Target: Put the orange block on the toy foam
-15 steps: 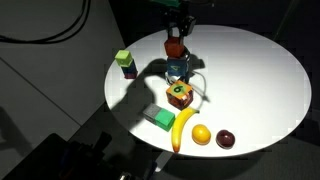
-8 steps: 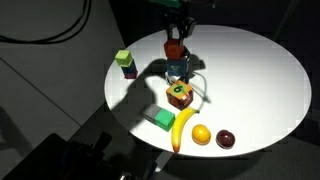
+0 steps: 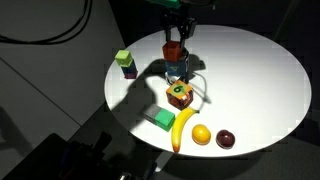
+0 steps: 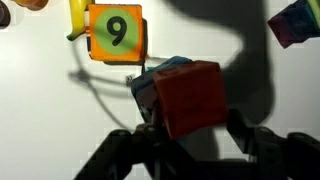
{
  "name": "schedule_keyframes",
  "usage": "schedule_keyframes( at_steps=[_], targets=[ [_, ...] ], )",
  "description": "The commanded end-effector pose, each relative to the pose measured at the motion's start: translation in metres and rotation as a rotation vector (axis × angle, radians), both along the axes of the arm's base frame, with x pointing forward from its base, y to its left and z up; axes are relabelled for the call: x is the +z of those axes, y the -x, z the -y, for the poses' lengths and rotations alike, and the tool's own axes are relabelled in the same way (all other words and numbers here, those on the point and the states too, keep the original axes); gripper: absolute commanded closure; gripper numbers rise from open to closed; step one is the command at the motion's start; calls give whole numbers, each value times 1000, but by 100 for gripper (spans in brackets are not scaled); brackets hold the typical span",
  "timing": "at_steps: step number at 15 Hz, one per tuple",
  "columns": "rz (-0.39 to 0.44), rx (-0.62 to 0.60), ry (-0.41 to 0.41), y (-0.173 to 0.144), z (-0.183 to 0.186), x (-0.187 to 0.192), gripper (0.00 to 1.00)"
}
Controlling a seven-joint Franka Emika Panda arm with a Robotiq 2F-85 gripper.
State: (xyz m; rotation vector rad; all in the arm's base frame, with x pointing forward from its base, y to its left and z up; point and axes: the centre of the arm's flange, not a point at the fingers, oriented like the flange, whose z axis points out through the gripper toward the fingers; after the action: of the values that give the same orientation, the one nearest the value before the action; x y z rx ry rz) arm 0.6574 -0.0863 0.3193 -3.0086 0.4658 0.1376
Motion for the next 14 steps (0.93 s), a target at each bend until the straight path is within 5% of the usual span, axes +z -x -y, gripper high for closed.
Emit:
schedule_keyframes(
  at_steps=[1, 14],
  targets=[
    [-13, -11, -26, -5, 4, 6, 1],
    [5, 5, -31, -4, -2, 23, 0]
  ],
)
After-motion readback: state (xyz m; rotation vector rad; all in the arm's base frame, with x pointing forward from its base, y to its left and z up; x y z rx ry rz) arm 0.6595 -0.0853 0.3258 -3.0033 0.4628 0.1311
